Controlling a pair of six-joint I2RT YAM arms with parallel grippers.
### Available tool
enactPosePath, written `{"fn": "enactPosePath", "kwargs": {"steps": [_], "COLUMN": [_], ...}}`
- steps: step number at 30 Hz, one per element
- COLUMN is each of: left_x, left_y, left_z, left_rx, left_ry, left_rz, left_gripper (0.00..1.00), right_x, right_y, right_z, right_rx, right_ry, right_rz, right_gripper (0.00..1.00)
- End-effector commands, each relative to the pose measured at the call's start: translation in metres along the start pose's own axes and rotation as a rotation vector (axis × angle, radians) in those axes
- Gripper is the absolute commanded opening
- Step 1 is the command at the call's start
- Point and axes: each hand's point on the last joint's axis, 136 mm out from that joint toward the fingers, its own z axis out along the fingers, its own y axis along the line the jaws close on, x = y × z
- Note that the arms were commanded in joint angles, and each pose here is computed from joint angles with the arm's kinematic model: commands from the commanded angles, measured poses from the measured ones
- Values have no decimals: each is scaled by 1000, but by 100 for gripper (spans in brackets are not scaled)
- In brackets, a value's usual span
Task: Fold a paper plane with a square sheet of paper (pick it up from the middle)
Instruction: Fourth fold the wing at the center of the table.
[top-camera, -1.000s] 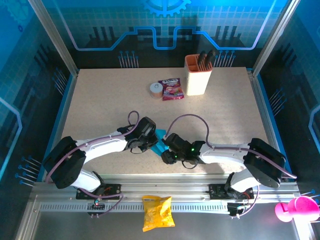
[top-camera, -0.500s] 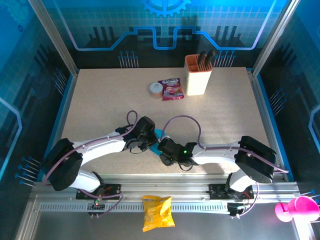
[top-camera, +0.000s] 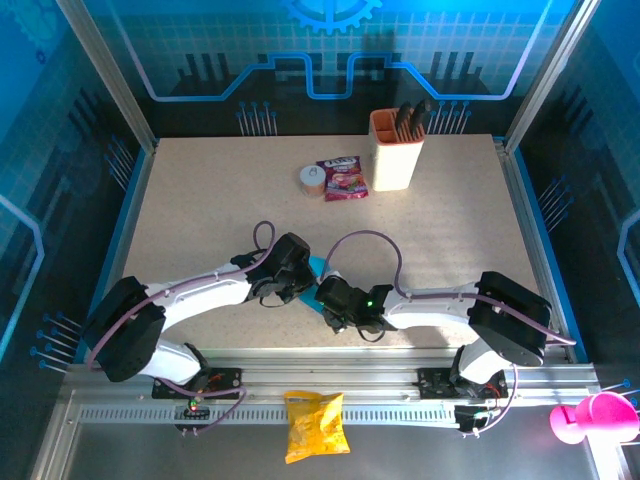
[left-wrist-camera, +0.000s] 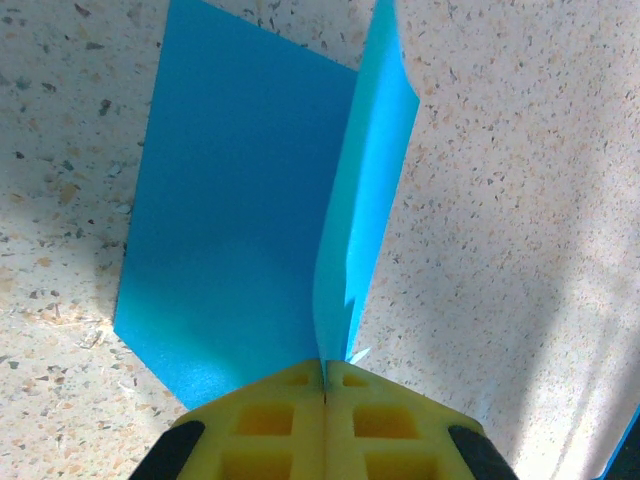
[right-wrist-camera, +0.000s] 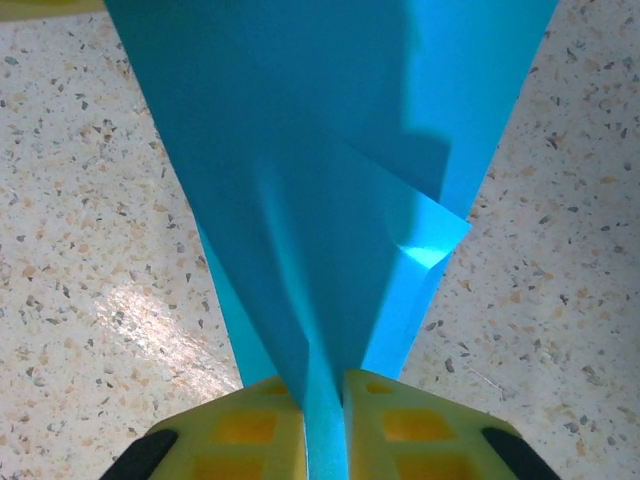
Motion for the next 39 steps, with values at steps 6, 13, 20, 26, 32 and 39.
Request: {"fn": "enactPosePath", "kwargs": {"steps": [6, 13, 20, 26, 32, 39], "left_x": [2, 1, 2, 1, 2, 3], "left_y": [8, 4, 7, 12, 23, 29], "left_z": [-1, -3, -2, -5, -9, -12], "left_rx": [-17, -9, -15, -24, -53, -68], "left_ry": [13, 9, 12, -9, -61, -109], "left_rz": [-23, -18, -17, -34, -65, -104], "left_gripper": [0, 2, 0, 0, 0, 0], "right_x": [10, 15, 11, -2, -8, -3], "right_y": [-4, -5, -3, -3, -3, 5], "right_z": [9, 14, 7, -9, -18, -14], "right_rx": [21, -30, -59, -59, -65, -51], "right_ry": [26, 37, 27, -8, -36, -13], "right_rz": [4, 45, 67, 77, 114, 78], "right_gripper": [4, 0, 18, 31, 41, 41]}}
